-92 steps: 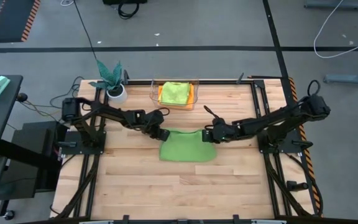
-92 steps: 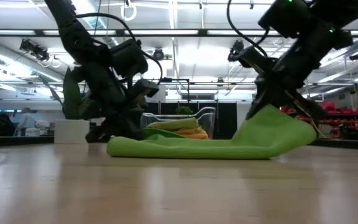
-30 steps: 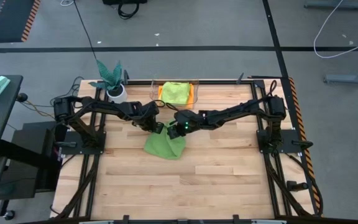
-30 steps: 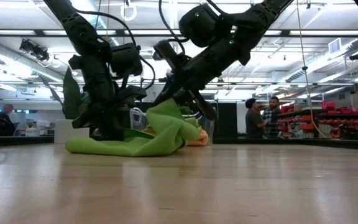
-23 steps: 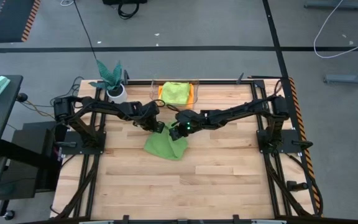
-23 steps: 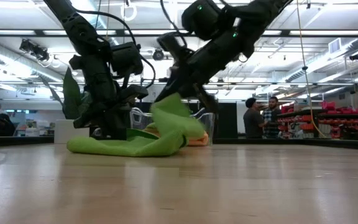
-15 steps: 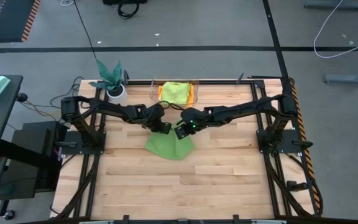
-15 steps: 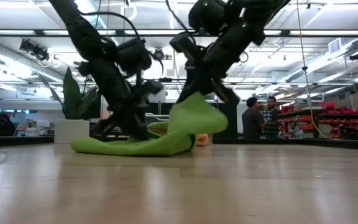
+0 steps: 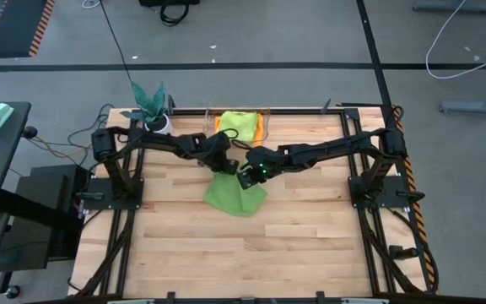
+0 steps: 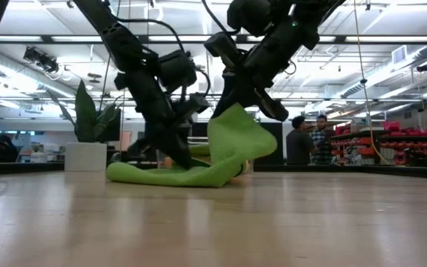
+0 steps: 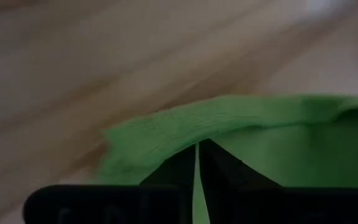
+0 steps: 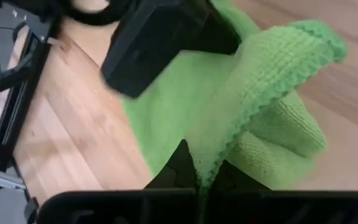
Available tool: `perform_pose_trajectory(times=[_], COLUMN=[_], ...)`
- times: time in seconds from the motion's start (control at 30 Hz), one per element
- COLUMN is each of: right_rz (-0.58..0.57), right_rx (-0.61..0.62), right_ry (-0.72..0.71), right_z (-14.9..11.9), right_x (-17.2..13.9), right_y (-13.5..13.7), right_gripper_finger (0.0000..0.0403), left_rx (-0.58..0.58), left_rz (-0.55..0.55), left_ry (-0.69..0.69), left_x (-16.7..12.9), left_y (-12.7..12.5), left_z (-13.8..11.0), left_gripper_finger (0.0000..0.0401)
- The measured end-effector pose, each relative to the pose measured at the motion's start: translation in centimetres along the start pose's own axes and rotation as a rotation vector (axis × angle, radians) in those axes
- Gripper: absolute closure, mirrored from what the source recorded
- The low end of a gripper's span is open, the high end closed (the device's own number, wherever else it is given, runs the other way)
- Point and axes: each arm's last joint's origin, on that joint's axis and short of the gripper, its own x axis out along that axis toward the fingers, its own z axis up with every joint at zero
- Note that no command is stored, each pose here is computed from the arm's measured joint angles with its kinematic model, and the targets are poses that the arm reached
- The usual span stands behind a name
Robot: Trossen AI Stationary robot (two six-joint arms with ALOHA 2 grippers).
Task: Fold microfiber towels
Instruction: Fold the green towel
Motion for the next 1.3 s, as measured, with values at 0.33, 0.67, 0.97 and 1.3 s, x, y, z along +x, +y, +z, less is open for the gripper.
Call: perform_pose_trajectory(times=[0.33, 0.67, 0.97, 1.3], right_rz=[0.045, 0.087, 0.135, 0.196], right_rx=[-0.016, -0.02, -0.018, -0.087], right_ry=[-0.036, -0.051, -0.033, -0.048], right_z=[0.8, 2.7, 3.3, 5.0], right_x=[0.0, 0.1, 2.7, 4.2], right_y=[0.1, -0.8, -1.4, 0.8], right_gripper_finger=[0.0402, 0.0402, 0.0402, 0.0402], left_rx=[-0.02, -0.016, -0.027, -0.029], left_rz=[0.021, 0.045, 0.223, 0.388], left_ry=[-0.1, -0.201, -0.012, 0.127], left_x=[-5.0, -11.3, -11.3, -10.4], left_y=[0.3, -0.1, 0.5, 0.7], left_z=[1.4, 0.4, -2.8, -5.2], left_gripper_finger=[0.0371, 0.0372, 0.0372, 0.0368])
